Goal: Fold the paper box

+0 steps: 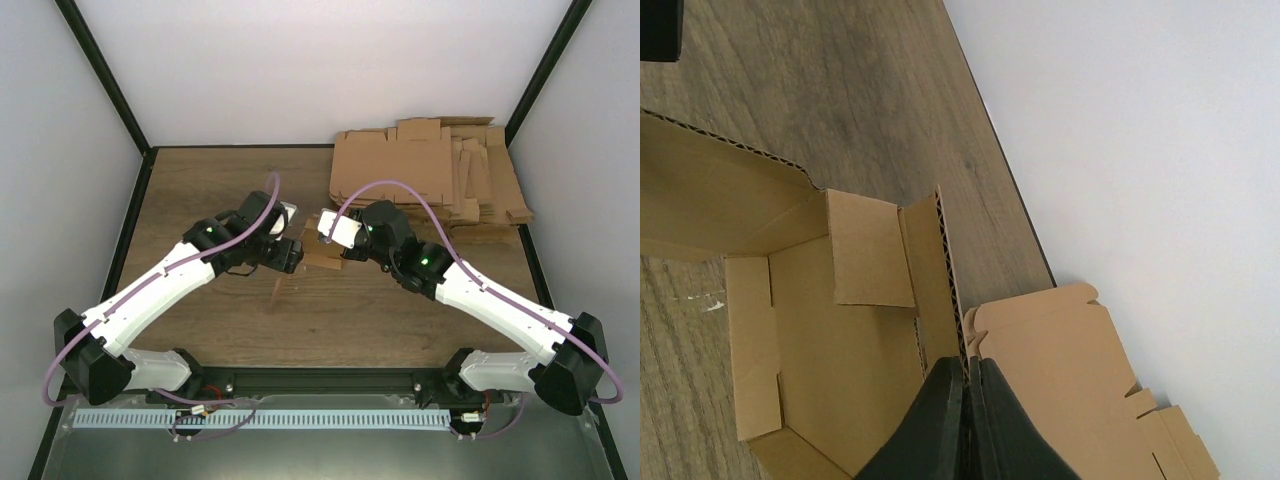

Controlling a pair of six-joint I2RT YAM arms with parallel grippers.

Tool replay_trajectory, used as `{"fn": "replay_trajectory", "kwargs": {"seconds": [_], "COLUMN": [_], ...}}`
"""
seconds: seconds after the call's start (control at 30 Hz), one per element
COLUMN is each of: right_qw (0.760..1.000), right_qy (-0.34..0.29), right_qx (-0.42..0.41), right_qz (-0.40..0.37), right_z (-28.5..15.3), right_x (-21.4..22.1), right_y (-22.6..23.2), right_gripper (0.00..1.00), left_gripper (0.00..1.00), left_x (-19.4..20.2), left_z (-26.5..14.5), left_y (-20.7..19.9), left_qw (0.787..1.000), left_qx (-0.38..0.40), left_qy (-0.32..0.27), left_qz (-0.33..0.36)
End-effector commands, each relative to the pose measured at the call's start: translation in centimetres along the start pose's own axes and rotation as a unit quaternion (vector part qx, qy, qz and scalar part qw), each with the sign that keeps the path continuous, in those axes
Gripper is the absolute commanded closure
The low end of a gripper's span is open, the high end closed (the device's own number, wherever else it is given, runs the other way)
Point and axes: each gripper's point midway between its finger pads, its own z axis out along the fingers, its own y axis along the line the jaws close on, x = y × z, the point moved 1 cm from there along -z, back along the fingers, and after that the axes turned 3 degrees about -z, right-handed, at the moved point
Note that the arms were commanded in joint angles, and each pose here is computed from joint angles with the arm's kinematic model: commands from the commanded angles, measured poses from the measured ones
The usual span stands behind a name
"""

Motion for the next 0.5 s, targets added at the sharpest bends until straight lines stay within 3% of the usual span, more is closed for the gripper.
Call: {"fn": "replay_trajectory", "kwargs": {"seconds": [0.0, 0.17, 0.3, 0.47], "right_qw": [1.0, 1.0, 1.0, 1.0], "right_qy": [-0.001, -0.001, -0.001, -0.001], "right_qx": [-0.013, -0.016, -0.018, -0.02], "right_qz": [0.007, 0.006, 0.006, 0.004], "right_z": [-0.2, -0.1, 0.0, 0.1], "right_x": [0.1, 0.1, 0.1, 0.1], "right_y": [0.6, 0.8, 0.9, 1.0], "right_gripper": [0.99, 0.99, 0.99, 0.99], "left_gripper": [0.3, 0.53, 0.58, 0.56], "left_x": [-1.3, -1.4, -2.2, -3.3], "left_z": [-1.1, -0.7, -1.5, -2.5], "left_y": [-0.2, 0.2, 0.2, -0.1], "left_qw": [1.0, 1.0, 1.0, 0.999], "left_qx": [0.006, -0.009, -0.013, -0.011], "left_qy": [-0.02, -0.01, -0.025, -0.042], "left_qz": [0.005, 0.006, 0.003, 0.003]}}
